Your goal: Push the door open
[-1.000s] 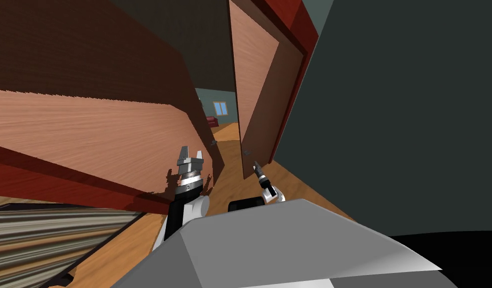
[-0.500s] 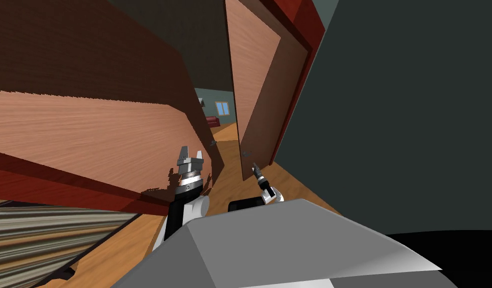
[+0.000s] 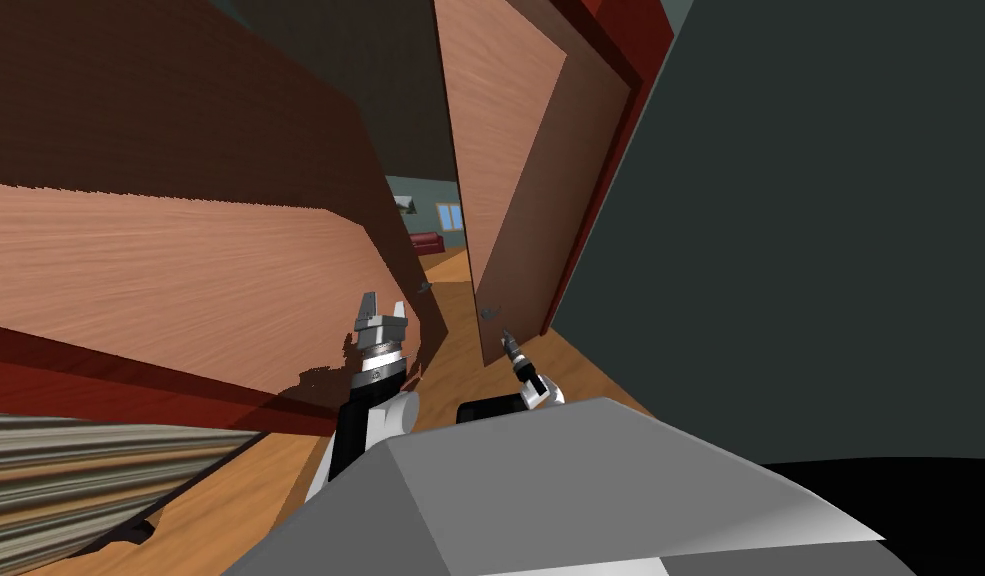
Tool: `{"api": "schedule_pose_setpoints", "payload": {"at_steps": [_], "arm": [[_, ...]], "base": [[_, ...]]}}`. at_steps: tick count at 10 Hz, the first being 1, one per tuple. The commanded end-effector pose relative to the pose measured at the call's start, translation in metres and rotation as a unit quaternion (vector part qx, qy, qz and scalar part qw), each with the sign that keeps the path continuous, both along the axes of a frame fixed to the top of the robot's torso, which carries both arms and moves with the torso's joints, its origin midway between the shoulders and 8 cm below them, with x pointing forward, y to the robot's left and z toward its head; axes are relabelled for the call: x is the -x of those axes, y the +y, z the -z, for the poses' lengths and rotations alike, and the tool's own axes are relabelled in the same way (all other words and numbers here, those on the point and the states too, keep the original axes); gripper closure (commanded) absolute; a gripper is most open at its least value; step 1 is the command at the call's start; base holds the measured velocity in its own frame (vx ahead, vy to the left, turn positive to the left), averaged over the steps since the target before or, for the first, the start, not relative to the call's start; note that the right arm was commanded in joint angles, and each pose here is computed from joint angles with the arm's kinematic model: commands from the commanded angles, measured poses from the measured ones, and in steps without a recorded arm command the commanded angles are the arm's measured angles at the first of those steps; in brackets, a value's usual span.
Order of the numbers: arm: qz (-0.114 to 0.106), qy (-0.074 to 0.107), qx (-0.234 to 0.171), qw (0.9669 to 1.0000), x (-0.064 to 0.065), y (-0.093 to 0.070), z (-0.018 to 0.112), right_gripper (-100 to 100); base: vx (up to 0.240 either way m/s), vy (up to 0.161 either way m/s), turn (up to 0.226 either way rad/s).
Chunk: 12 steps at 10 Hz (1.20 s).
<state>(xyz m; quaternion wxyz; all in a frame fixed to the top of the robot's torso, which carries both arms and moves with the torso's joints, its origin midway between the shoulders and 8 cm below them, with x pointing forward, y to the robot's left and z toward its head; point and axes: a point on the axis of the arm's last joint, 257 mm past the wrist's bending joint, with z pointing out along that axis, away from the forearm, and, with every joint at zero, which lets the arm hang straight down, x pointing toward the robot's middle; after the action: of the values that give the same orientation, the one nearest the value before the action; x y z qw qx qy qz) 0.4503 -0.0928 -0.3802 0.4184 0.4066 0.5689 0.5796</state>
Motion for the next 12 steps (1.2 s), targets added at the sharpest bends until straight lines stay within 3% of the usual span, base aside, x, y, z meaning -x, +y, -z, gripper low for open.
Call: {"api": "schedule_pose_setpoints", "payload": {"at_steps": [1,3,5,9,12], "arm": [[-0.006,0.006,0.001,1.0,0.003,0.008,0.006,-100],[-0.012,0.01,0.002,0.9999,0.005,0.014,0.011,-100],[-0.007,0.009,0.011,0.9999,0.003,0.001,0.012,-100],[-0.002,0.01,0.014,0.9998,0.001,-0.006,0.014,-100],[0.001,0.012,0.003,0.9999,-0.001,0.003,0.012,-100]], "base": [[0.113,-0.118,0.062],[0.077,-0.091,0.045],[0.082,-0.01,0.027],[0.18,0.073,0.025],[0.206,0.051,0.027]]}}
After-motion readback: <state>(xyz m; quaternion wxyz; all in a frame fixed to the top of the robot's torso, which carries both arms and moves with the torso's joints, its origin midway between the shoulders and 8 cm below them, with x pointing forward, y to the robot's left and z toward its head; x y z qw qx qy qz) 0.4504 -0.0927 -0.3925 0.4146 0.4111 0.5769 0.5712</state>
